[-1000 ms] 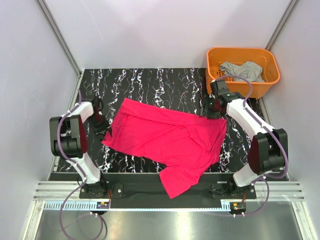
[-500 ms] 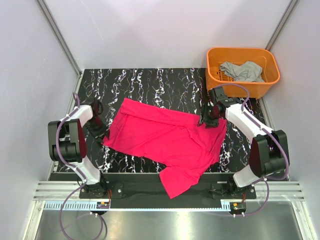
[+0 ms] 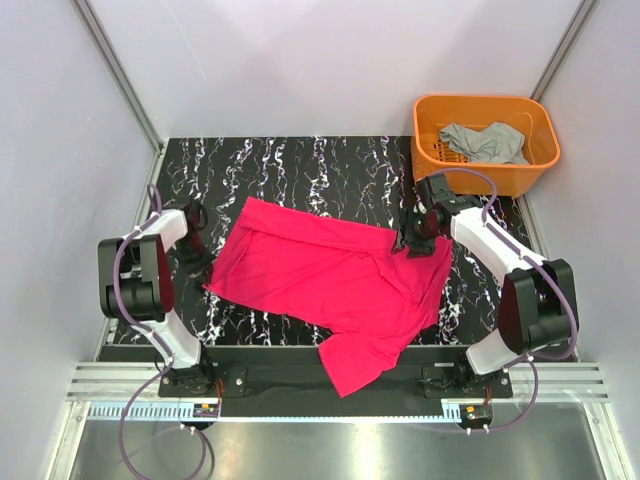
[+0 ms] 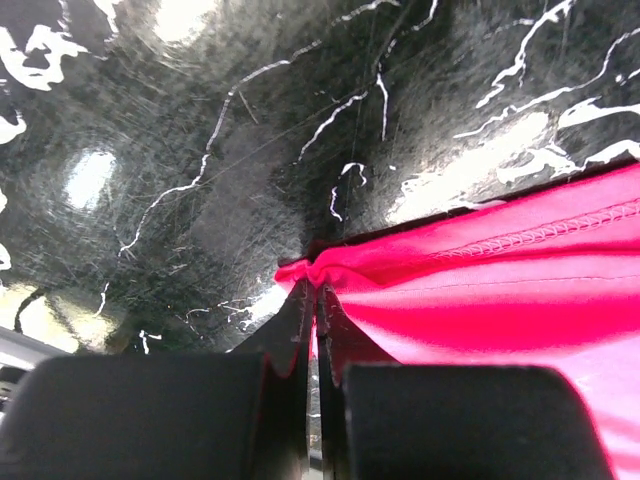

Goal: Fold and stack the t-shirts
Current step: Fold the tshirt

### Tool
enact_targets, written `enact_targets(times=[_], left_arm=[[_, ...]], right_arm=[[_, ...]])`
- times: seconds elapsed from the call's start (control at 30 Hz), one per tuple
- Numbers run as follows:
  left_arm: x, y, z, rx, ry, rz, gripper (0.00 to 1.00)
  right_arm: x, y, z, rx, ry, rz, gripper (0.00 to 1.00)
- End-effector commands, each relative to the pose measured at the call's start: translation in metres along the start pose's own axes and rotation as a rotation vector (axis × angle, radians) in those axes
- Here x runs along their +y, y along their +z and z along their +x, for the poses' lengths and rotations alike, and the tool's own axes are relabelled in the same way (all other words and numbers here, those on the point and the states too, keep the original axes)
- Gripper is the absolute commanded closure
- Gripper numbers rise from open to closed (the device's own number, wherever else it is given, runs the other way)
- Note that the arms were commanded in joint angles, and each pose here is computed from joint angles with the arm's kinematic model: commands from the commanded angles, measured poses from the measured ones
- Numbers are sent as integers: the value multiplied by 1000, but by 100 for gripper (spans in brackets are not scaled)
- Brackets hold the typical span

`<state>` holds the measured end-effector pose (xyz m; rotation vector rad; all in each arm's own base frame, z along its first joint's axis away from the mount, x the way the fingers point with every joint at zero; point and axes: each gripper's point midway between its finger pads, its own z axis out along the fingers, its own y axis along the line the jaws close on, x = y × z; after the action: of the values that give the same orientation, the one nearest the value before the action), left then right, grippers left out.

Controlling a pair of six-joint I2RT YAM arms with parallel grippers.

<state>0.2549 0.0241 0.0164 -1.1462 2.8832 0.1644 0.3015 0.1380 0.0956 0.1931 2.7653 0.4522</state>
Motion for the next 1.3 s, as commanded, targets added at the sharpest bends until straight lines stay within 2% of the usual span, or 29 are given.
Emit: enact_targets(times=[0.0, 0.27, 0.37, 0.47, 0.5, 0.53, 0.63, 0.73, 0.87, 0.93, 1.03, 1.1, 1.13, 1.17, 1.27], left_arm=[[5, -15, -14, -114, -59, 10, 100], [-1, -17, -11, -99, -57, 45, 100], [-2, -16, -12, -104, -49, 48, 96], [-1, -14, -12, -100, -42, 45, 100], [-1, -13, -12, -100, -42, 42, 100], [0, -14, -11, -100, -50, 43, 100], [3, -15, -8, -108, -77, 40, 100], [13, -13, -3, -96, -139, 40, 100], [37, -8, 8, -66, -263, 34, 100], [46, -10, 7, -97, -269, 23, 96], [51, -35, -11, -234, -229, 20, 87], [47, -48, -18, -288, -204, 42, 71], [41, -61, -26, -326, -174, 71, 57], [35, -66, -30, -343, -145, 91, 51], [5, -84, -38, -368, -25, 160, 43]], right_arm=[[17, 5, -5, 21, -15, -69, 49], [102, 29, 11, 142, -140, -284, 48], [126, 43, 15, 165, -157, -309, 50], [131, 63, 17, 197, -132, -301, 63], [130, 68, 17, 203, -127, -295, 70], [128, 74, 16, 201, -109, -278, 83], [113, 92, 13, 179, -84, -196, 97], [96, 101, 13, 151, -72, -113, 100], [71, 111, 25, 176, -35, -40, 100], [67, 113, 29, 188, -35, -34, 100], [65, 116, 35, 213, -35, -39, 100], [67, 116, 36, 224, -39, -51, 100], [68, 116, 38, 231, -38, -59, 100], [70, 116, 37, 232, -44, -66, 100], [74, 111, 34, 228, -67, -86, 100]])
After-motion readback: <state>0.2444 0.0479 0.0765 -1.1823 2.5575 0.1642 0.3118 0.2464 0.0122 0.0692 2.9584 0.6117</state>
